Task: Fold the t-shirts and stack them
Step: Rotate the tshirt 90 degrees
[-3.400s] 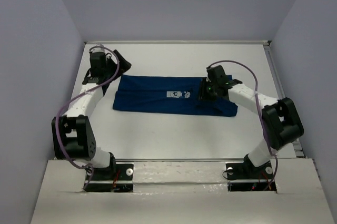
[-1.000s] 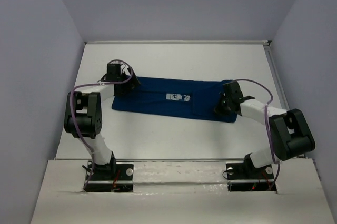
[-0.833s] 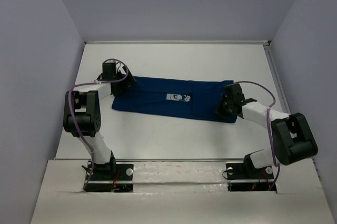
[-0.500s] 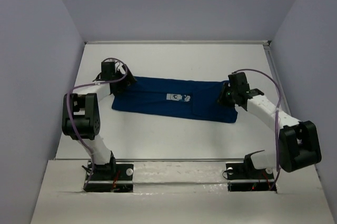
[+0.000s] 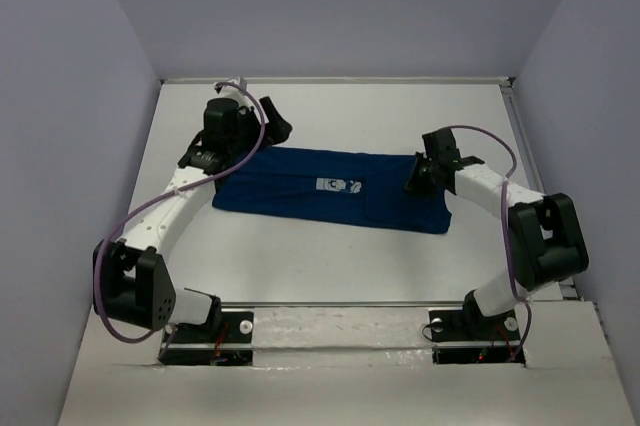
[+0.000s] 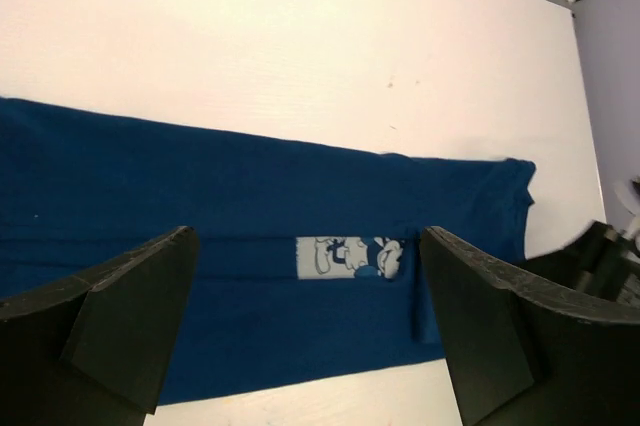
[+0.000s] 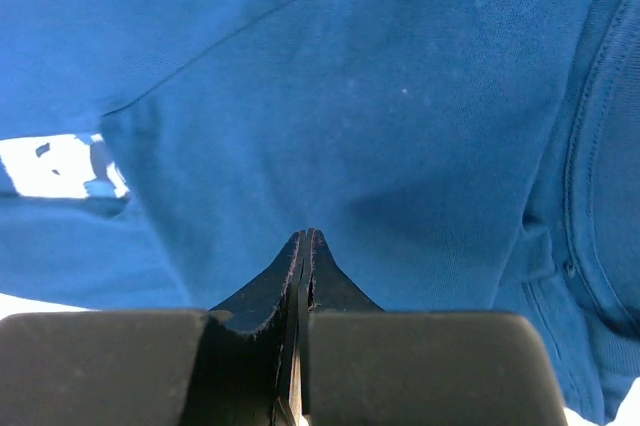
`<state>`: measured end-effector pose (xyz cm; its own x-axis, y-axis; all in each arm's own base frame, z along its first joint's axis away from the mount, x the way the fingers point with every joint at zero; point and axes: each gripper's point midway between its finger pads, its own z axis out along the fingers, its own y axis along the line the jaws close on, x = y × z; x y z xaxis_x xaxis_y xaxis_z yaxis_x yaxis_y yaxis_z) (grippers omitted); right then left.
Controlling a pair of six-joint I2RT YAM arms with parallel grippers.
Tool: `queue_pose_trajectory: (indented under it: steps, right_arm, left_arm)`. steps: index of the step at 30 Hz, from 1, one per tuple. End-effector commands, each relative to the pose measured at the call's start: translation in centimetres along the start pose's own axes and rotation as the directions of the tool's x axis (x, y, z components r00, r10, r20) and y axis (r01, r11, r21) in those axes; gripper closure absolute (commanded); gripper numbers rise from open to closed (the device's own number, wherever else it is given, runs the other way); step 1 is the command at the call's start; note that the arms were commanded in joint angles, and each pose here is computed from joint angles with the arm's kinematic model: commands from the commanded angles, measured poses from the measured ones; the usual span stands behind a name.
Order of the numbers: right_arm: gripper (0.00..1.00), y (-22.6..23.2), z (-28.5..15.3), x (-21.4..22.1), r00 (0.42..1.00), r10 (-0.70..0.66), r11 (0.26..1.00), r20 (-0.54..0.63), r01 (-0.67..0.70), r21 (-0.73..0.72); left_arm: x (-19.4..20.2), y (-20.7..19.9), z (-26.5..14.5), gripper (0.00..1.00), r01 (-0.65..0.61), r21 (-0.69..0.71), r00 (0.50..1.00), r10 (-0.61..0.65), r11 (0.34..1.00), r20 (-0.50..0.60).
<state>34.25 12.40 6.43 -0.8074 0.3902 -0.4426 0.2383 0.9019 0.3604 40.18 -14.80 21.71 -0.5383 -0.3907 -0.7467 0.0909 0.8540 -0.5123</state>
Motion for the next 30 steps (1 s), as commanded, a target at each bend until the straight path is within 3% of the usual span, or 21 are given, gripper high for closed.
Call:
queue_pose_trajectory:
  steps: [1, 8, 14, 17, 18, 19, 20, 21, 22, 23, 24, 26, 27, 28, 29, 30]
  right_arm:
    - [1.00, 0.3, 1.5, -1.8, 0.998, 0.004, 1.000, 0.058, -0.004, -0.003]
    - [1.00, -0.8, 4.8, -0.8, 1.000, -0.008, 0.999, 0.016, 0.008, 0.036]
    - [1.00, -0.3, 10.1, -2.0, 0.999, -0.026, 0.998, -0.026, 0.027, 0.061]
    - [1.00, 3.0, 12.3, -7.3, 0.999, -0.031, 0.999, 0.042, 0.031, 0.009]
    - [1.00, 5.7, 14.0, -10.8, 0.996, -0.041, 0.998, 0.083, 0.044, -0.035]
    - [1.00, 7.6, 14.6, -13.0, 0.995, -0.040, 0.994, 0.090, 0.049, -0.094]
    - [0.96, 7.2, 18.1, -11.9, 0.999, -0.043, 0.996, 0.012, 0.044, -0.074]
    - [0.96, 9.7, 18.7, -15.1, 0.996, -0.042, 0.990, 0.077, 0.052, -0.135]
    - [0.88, 15.2, 14.9, -21.1, 0.983, -0.035, 0.964, 0.179, 0.081, -0.254]
    - [0.80, 16.9, 14.0, -22.7, 0.980, -0.016, 0.951, 0.200, 0.077, -0.301]
    - [0.56, 17.7, 13.9, -23.1, 0.980, -0.012, 0.942, 0.199, 0.077, -0.326]
    - [0.36, 20.1, 10.1, -24.7, 0.971, -0.003, 0.908, 0.238, 0.103, -0.406]
    - [0.21, 22.8, 3.3, -27.6, 0.934, 0.016, 0.863, 0.357, 0.167, -0.476]
    - [0.14, 23.3, 1.0, -27.6, 0.923, 0.018, 0.844, 0.384, 0.192, -0.501]
    - [0.02, 20.9, 3.2, -24.3, 0.951, 0.012, 0.870, 0.309, 0.142, -0.472]
    - [0.00, 21.3, 0.8, -24.6, 0.934, 0.021, 0.848, 0.357, 0.172, -0.501]
  left_arm:
    - [-0.5, -1.6, -2.0, 0.05, -0.060, 0.017, 0.997, 0.059, 0.998, 0.043]
    - [-1.5, -3.1, -4.3, 0.01, -0.099, 0.039, 0.992, 0.096, 0.994, 0.084]
    - [-1.2, -1.7, -5.6, 0.01, -0.103, -0.043, 0.993, 0.105, 0.994, 0.062]
    - [-0.7, -1.2, -6.6, 0.01, -0.092, -0.065, 0.994, 0.096, 0.994, 0.049]
    - [-0.6, -1.0, -6.8, 0.01, -0.089, -0.074, 0.995, 0.092, 0.993, 0.045]
    - [-0.4, -0.9, -7.2, 0.01, -0.084, -0.082, 0.996, 0.087, 0.993, 0.032]
    - [-0.3, -0.7, -7.4, 0.01, -0.083, -0.093, 0.996, 0.086, 0.992, 0.028]
    - [-0.3, -0.7, -7.5, 0.01, -0.083, -0.096, 0.996, 0.085, 0.992, 0.023]
    - [0.0, -0.6, -7.8, 0.01, -0.083, -0.103, 0.996, 0.084, 0.991, 0.007]
    - [-0.6, -0.9, -8.0, 0.01, -0.090, -0.101, 0.996, 0.092, 0.991, 0.014]
    - [-0.8, -1.0, -8.2, 0.01, -0.094, -0.103, 0.995, 0.095, 0.990, 0.013]
    - [-1.9, -1.7, -9.0, 0.01, -0.102, -0.091, 0.994, 0.106, 0.991, 0.036]
    - [-2.6, -1.5, -9.2, 0.01, -0.106, -0.113, 0.992, 0.114, 0.988, 0.062]
    - [-3.0, -1.7, -9.4, 0.01, -0.107, -0.109, 0.991, 0.116, 0.988, 0.074]
    - [-3.5, -2.1, -9.6, 0.01, -0.107, -0.100, 0.990, 0.116, 0.989, 0.086]
    - [-3.7, -2.3, -9.7, 0.01, -0.114, -0.094, 0.989, 0.122, 0.989, 0.088]
